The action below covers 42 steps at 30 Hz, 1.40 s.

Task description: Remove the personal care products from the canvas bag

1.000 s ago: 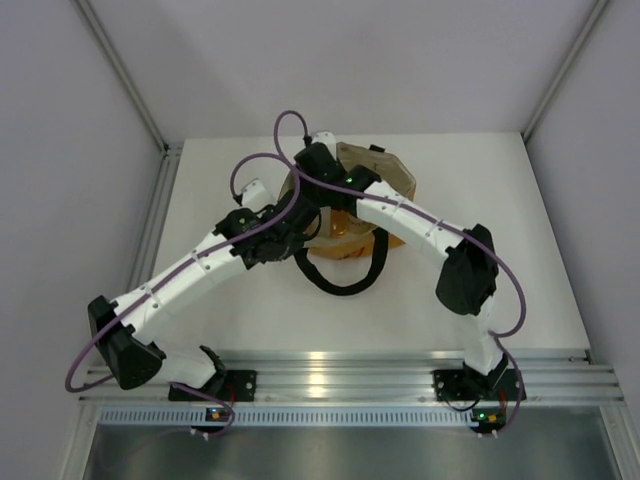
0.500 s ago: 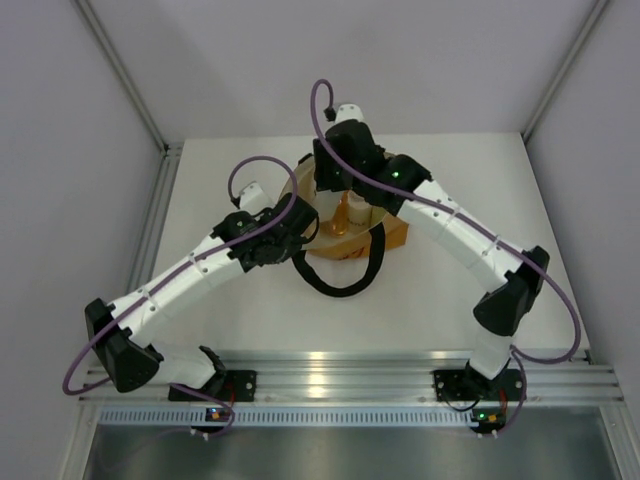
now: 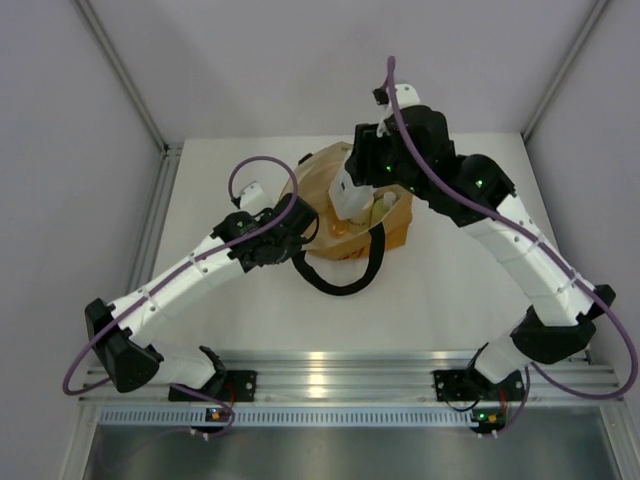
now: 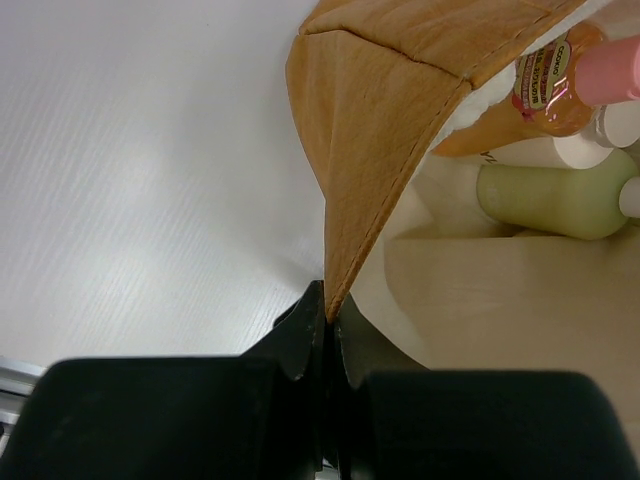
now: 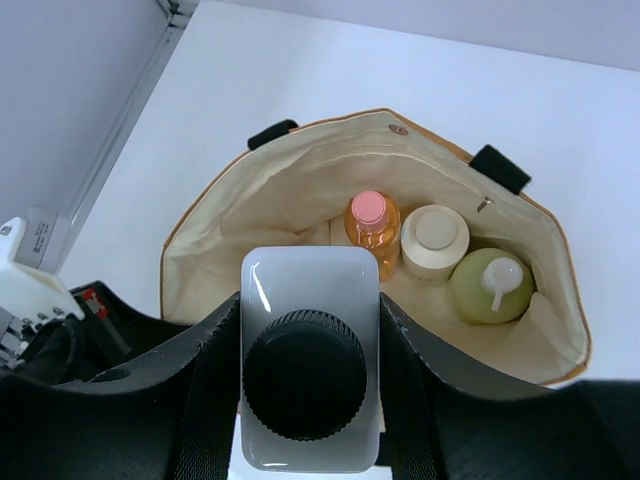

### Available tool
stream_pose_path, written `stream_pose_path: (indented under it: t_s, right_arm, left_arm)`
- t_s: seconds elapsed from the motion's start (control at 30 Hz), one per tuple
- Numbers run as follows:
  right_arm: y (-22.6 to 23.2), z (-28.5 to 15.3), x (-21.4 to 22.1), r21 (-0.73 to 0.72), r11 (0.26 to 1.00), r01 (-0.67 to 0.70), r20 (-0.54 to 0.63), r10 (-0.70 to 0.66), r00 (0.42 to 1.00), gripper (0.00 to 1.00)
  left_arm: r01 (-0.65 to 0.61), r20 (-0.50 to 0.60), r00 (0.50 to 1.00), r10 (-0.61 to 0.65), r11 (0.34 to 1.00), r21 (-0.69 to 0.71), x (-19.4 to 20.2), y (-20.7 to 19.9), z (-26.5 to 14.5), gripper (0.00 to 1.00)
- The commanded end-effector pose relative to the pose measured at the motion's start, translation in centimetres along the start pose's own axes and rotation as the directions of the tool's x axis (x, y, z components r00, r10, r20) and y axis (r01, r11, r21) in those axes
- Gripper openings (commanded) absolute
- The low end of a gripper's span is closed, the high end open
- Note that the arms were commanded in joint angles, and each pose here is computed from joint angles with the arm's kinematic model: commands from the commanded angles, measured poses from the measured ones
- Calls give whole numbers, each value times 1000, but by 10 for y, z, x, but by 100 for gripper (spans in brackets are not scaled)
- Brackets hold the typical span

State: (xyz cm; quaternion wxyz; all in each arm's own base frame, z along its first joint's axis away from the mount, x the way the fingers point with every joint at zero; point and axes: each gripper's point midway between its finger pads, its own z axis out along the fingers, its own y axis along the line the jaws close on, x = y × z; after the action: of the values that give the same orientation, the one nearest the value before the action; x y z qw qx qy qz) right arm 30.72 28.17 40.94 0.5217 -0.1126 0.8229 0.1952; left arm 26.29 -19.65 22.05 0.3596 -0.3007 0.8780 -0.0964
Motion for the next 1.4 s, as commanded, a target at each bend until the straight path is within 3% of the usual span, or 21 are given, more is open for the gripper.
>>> stream_pose_path:
  t_s: [0.0, 0.4, 0.67, 0.83, 0.97, 1.03, 1.37]
  right_arm:
    - [-8, -71, -74, -61, 994, -86, 233, 98, 967, 0]
    - [-93, -133, -90, 176, 974, -142, 319, 80, 944, 0]
    - [-165, -159, -81, 374, 905, -202, 348, 65, 935, 0]
    - [-207, -142, -43, 507, 838, -202, 277, 64, 959, 0]
    - [-222, -120, -29, 512, 833, -208, 331, 33, 943, 0]
    - [-236, -100, 1, 536, 824, -184, 285, 29, 958, 0]
    - [-254, -33, 80, 474, 873, -116, 276, -22, 961, 0]
  left_arm:
    - [-22, 46, 999, 23, 1000, -9, -10, 9, -4, 0]
    - [-30, 37, 999, 30, 1000, 1, -10, 9, -6, 0]
    - [-36, 29, 999, 36, 999, 7, -9, 8, -8, 0]
    - [-31, 32, 999, 30, 999, 22, -12, 8, -13, 0]
    - [-31, 37, 999, 30, 999, 32, -15, 9, -16, 0]
    - [-38, 39, 999, 37, 999, 35, -16, 10, -17, 0]
    - [-73, 27, 997, 72, 997, 38, -13, 10, -17, 0]
